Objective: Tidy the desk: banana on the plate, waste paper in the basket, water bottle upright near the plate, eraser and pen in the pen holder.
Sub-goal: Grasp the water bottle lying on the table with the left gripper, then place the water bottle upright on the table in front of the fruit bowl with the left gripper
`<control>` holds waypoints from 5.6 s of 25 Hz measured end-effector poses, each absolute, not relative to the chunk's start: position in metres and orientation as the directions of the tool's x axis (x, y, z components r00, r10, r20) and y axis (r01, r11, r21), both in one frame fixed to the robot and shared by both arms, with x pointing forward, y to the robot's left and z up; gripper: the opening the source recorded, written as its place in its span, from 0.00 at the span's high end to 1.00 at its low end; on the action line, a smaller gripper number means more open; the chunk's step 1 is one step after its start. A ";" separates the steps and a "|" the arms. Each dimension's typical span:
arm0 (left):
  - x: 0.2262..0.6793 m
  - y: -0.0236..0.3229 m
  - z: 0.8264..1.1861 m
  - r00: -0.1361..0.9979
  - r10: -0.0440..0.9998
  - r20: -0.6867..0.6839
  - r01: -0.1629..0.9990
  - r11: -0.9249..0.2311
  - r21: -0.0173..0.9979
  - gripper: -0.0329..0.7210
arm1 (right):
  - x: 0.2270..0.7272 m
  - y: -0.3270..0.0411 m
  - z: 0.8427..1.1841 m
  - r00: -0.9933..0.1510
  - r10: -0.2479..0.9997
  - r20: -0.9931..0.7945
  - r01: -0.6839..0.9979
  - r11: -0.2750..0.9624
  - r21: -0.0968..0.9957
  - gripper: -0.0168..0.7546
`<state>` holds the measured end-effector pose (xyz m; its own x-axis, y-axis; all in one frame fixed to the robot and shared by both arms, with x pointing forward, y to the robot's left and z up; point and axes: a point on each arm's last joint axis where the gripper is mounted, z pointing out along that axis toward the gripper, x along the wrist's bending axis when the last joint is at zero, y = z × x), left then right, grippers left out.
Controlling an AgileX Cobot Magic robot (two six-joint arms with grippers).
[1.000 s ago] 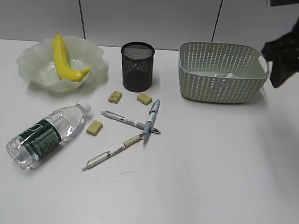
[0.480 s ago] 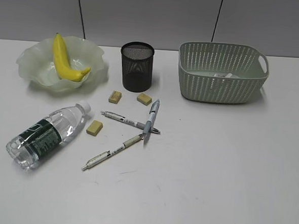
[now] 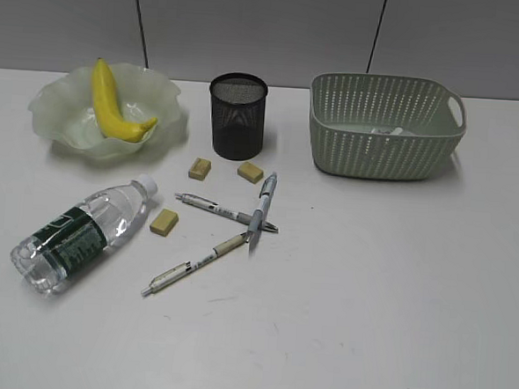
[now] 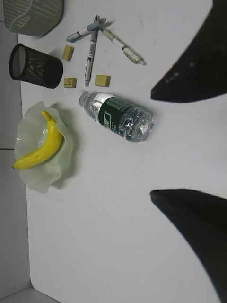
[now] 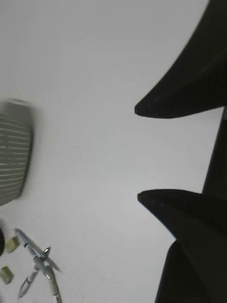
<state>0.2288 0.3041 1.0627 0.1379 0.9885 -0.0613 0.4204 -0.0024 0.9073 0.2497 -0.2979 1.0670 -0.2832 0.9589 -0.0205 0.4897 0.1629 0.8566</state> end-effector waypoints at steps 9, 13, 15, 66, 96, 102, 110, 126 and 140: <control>0.237 0.302 1.073 0.175 0.985 0.012 0.417 -0.085 0.905 0.38 | 0.233 -0.302 1.056 -0.291 0.956 -0.020 0.402 0.142 0.905 0.48; 0.268 0.296 1.092 0.203 0.978 0.054 0.441 -0.141 0.887 0.38 | 0.233 -0.302 1.056 -0.291 0.956 -0.020 0.401 0.141 0.905 0.48; 0.292 0.289 1.095 0.232 0.972 0.045 0.482 -0.155 0.863 0.38 | 0.233 -0.302 1.057 -0.291 0.956 -0.020 0.400 0.141 0.905 0.48; 0.595 0.163 0.910 0.565 0.825 0.020 0.825 -0.565 0.009 0.29 | 0.233 -0.302 1.057 -0.293 0.956 -0.018 0.400 0.140 0.906 0.48; 0.484 0.203 1.024 0.410 0.912 0.018 0.713 -0.333 0.617 0.29 | 0.233 -0.302 1.057 -0.293 0.956 -0.018 0.399 0.139 0.906 0.48; 0.460 0.214 1.004 0.356 0.934 -0.021 0.547 -0.190 0.816 0.29 | 0.233 -0.302 1.057 -0.295 0.955 -0.023 0.397 0.145 0.906 0.48; 0.479 0.211 0.979 0.313 0.949 -0.024 0.425 -0.118 0.897 0.29 | 0.233 -0.302 1.057 -0.295 0.955 -0.023 0.397 0.145 0.906 0.48; 0.505 0.207 0.923 0.223 0.973 -0.059 0.480 -0.057 0.875 0.29 | 0.233 -0.302 1.057 -0.295 0.955 -0.024 0.397 0.145 0.906 0.48; 0.495 0.209 0.954 0.234 0.969 -0.083 0.448 -0.032 0.893 0.19 | 0.233 -0.302 1.057 -0.295 0.955 -0.024 0.397 0.145 0.906 0.48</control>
